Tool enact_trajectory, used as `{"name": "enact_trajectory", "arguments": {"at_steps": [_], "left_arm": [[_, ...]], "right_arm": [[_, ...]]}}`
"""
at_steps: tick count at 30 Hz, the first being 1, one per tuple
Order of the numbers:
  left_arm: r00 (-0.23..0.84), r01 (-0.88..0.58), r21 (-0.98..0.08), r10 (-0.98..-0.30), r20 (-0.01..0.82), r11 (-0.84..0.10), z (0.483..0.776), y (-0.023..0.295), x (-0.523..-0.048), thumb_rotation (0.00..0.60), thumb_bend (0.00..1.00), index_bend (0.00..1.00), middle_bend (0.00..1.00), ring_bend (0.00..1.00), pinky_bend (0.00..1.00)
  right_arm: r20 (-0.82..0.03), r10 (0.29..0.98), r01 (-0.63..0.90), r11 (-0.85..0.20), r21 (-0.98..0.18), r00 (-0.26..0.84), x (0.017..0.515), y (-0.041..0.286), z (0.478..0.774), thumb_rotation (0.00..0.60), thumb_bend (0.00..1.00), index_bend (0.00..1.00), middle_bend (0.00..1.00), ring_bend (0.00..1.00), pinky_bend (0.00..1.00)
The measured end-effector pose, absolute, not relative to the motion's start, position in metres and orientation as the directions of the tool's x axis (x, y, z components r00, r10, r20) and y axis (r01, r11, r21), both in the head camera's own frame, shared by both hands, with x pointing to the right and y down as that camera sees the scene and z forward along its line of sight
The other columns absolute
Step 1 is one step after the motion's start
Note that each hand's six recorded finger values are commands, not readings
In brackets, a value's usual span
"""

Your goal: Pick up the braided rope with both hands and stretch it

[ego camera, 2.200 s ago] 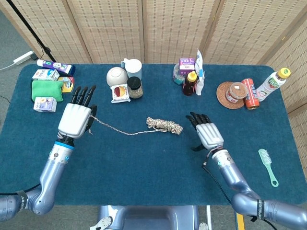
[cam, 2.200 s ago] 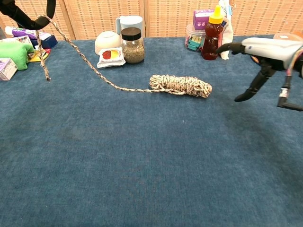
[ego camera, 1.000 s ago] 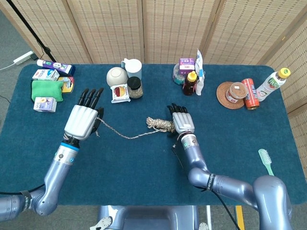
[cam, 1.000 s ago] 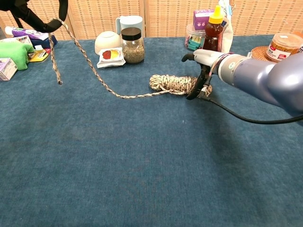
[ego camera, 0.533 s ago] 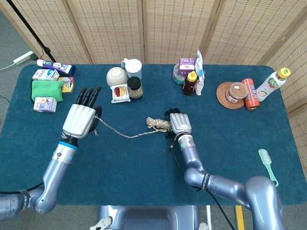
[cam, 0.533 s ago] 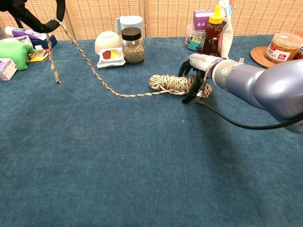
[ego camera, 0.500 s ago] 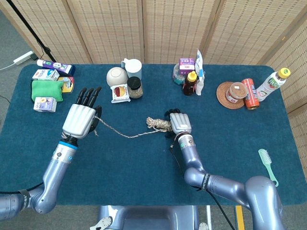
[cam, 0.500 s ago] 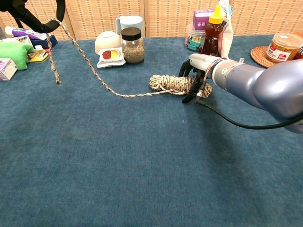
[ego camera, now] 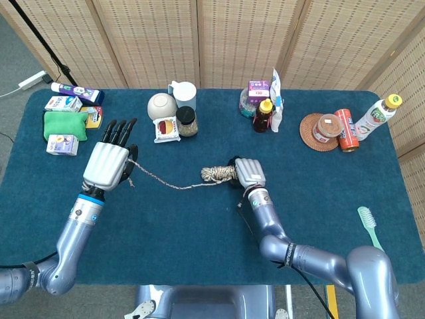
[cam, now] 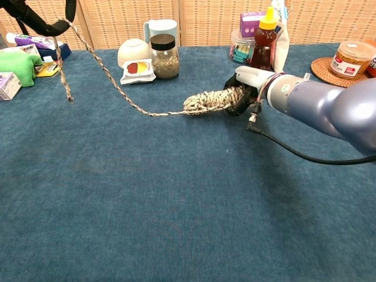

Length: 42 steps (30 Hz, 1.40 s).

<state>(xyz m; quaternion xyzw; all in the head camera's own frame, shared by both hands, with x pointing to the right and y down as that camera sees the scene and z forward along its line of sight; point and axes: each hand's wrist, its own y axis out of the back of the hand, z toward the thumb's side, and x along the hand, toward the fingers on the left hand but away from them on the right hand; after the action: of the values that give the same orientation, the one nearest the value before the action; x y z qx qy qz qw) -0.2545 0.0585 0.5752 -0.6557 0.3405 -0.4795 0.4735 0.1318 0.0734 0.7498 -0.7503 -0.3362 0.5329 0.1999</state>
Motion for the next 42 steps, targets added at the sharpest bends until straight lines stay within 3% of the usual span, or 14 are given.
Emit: {"name": "enact_trajectory", "arguments": {"at_steps": [16, 29, 42], "left_arm": [[0.326, -0.026, -0.947, -0.898, 0.296, -0.321, 0.564, 0.063, -0.245, 0.600, 0.40, 0.63, 0.00, 0.00, 0.00], [0.392, -0.127, -0.920, -0.871, 0.296, -0.370, 0.541, 0.078, -0.217, 0.600, 0.40, 0.64, 0.00, 0.00, 0.00], [0.390, -0.246, -0.918, -0.899, 0.200, -0.311, 0.511, 0.040, -0.171, 0.600, 0.40, 0.65, 0.00, 0.00, 0.00]], "right_arm": [[-0.595, 0.750, 0.394, -0.660, -0.640, 0.289, 0.144, 0.082, 0.710, 0.600, 1.00, 0.70, 0.56, 0.50, 0.74], [-0.609, 0.739, 0.265, -0.673, -0.691, 0.289, 0.157, 0.101, 0.711, 0.600, 1.00, 0.70, 0.56, 0.50, 0.74], [-0.621, 0.672, 0.151, -0.718, -0.679, 0.404, 0.148, 0.144, 0.703, 0.600, 1.00, 0.71, 0.56, 0.50, 0.74]]}}
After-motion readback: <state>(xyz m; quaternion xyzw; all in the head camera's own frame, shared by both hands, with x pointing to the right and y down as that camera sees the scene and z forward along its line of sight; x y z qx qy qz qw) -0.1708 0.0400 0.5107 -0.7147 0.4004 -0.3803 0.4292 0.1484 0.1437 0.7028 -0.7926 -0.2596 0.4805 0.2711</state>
